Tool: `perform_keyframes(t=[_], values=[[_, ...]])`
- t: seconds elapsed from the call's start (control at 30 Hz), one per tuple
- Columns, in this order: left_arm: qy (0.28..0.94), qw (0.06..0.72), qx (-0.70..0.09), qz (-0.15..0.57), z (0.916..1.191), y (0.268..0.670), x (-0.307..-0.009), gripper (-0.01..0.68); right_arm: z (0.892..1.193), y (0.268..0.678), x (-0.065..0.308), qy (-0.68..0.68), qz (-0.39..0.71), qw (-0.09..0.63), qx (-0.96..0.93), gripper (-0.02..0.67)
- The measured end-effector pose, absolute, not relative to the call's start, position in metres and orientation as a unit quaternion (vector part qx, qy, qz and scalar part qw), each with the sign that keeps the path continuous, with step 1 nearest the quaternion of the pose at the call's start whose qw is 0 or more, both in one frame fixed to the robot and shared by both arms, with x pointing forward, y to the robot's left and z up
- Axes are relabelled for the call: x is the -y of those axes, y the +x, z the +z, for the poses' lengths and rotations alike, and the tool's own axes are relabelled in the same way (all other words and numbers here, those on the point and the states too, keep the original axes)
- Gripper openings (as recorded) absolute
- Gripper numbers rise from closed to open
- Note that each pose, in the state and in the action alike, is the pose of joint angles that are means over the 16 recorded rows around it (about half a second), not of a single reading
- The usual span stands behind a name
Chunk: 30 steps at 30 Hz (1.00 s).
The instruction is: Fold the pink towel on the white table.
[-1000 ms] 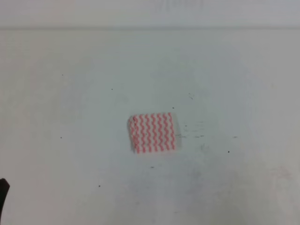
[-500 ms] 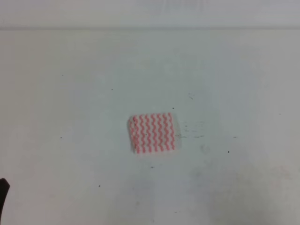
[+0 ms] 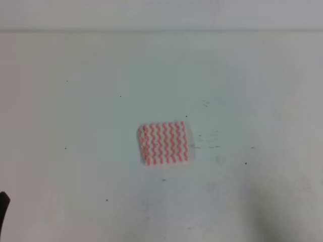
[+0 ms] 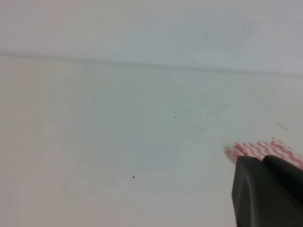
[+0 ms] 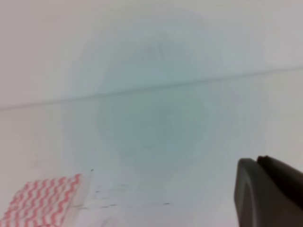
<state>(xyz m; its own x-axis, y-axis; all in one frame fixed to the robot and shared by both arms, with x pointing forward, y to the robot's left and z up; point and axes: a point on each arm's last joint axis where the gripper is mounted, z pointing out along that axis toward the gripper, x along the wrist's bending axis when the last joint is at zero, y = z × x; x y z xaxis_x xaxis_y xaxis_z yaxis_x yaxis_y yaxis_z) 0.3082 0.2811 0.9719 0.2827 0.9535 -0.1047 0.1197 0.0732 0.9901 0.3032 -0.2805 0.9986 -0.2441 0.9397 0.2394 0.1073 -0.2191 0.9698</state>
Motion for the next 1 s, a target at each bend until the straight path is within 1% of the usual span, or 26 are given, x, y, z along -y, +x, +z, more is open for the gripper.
perform_keyframes(t=[0.23,0.43,1.0], values=[[0.573,0.558,-0.472,0.372,0.970,0.309,-0.281,-0.004,0.993,0.296,0.288,0.524,0.566,0.395,-0.499,-0.017],[0.575,0.554,-0.473,0.372,0.968,0.309,-0.281,-0.004,0.989,0.290,0.289,0.522,0.543,0.412,-0.512,-0.017],[0.573,0.556,-0.473,0.372,0.970,0.309,-0.282,-0.004,0.978,0.287,0.287,0.529,0.502,0.396,-0.558,-0.018]])
